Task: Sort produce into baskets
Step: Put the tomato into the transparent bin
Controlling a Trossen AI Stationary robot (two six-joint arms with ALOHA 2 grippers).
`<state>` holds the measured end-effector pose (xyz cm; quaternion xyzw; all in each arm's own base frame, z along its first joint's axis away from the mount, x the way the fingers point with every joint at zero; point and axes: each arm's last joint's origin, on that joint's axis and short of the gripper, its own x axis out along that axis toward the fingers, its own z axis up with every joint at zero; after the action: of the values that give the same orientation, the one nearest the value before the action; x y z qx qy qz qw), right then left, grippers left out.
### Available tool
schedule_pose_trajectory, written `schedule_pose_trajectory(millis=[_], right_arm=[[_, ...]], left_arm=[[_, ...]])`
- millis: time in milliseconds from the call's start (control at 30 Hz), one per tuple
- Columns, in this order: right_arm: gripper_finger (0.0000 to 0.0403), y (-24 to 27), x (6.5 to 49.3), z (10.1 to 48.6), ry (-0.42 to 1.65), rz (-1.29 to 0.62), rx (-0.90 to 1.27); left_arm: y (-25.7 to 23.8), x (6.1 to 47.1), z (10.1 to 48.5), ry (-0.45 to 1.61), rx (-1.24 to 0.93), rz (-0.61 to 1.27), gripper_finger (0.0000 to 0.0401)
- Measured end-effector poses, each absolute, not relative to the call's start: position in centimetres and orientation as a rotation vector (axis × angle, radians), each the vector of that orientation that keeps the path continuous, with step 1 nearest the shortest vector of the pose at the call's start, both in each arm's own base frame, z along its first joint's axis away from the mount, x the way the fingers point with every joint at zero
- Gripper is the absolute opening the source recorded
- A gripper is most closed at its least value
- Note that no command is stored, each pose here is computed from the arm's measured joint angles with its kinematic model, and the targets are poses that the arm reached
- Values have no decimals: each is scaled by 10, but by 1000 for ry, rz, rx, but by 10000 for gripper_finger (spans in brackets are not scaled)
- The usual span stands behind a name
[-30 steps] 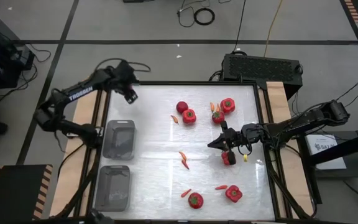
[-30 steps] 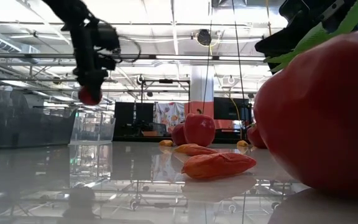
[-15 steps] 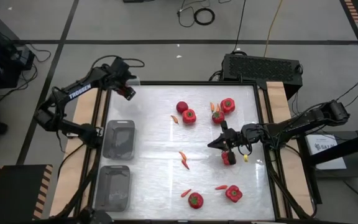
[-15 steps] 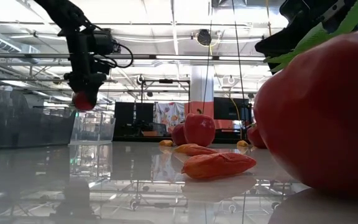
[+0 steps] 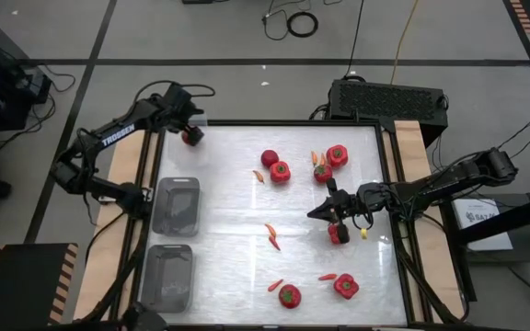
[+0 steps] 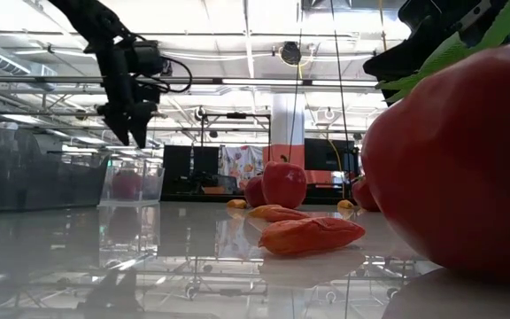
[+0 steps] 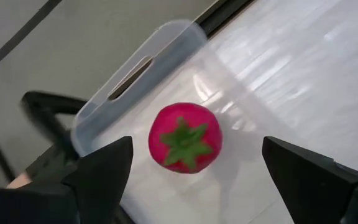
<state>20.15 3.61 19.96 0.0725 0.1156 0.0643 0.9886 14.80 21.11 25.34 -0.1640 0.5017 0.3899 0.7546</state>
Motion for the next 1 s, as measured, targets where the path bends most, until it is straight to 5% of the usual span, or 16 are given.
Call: schedule_pose_trajectory(millis=[700, 1000], right_arm=[[0, 36, 202, 201, 221, 130, 144], [0, 36, 202, 203, 202, 132, 142]], left_arm=[[151, 238, 261, 831, -223, 388, 363], [131, 302, 218, 818, 4, 193, 363]])
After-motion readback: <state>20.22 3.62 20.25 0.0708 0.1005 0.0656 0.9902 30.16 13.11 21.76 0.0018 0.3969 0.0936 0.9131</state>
